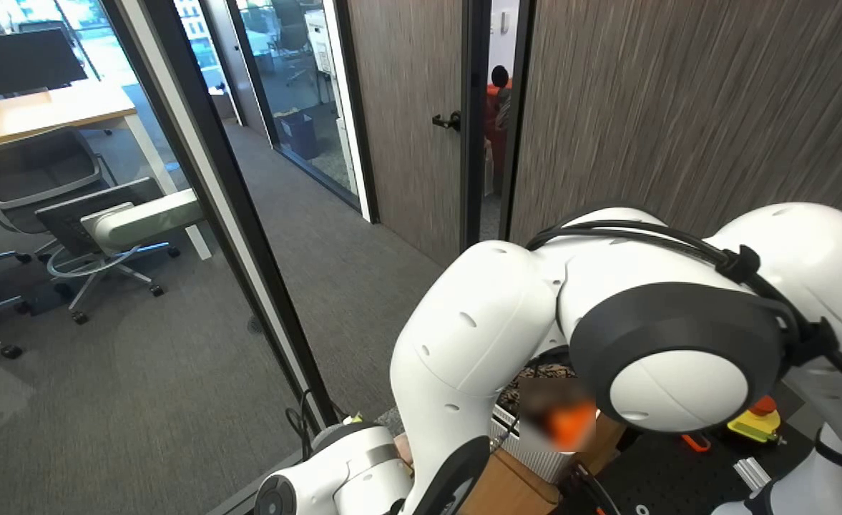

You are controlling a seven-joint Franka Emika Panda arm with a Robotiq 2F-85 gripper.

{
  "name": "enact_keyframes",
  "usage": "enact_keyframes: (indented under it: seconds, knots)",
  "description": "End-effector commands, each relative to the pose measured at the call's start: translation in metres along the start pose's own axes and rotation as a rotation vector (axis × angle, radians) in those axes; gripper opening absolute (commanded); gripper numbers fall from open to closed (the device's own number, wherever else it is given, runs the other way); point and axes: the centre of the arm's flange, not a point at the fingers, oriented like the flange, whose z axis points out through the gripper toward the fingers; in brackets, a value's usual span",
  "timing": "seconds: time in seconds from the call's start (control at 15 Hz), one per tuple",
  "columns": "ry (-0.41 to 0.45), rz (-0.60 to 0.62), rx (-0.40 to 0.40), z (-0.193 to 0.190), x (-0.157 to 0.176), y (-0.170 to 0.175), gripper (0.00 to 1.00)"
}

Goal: Move the objects from the grey chair then put them in the white box

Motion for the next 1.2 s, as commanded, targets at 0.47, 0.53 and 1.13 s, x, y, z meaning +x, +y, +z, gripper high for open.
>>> enact_keyframes:
  seconds: [0.47, 0.53, 1.13]
  knots:
    - [-0.164, -0.061, 0.041, 0.021, 0.012, 0.003, 0.10]
    - [-0.199, -0.072, 0.053, 0.025, 0.018, 0.003, 0.11]
    - [-0.453, -0.019, 0.076, 0.050, 0.052, 0.017, 0.10]
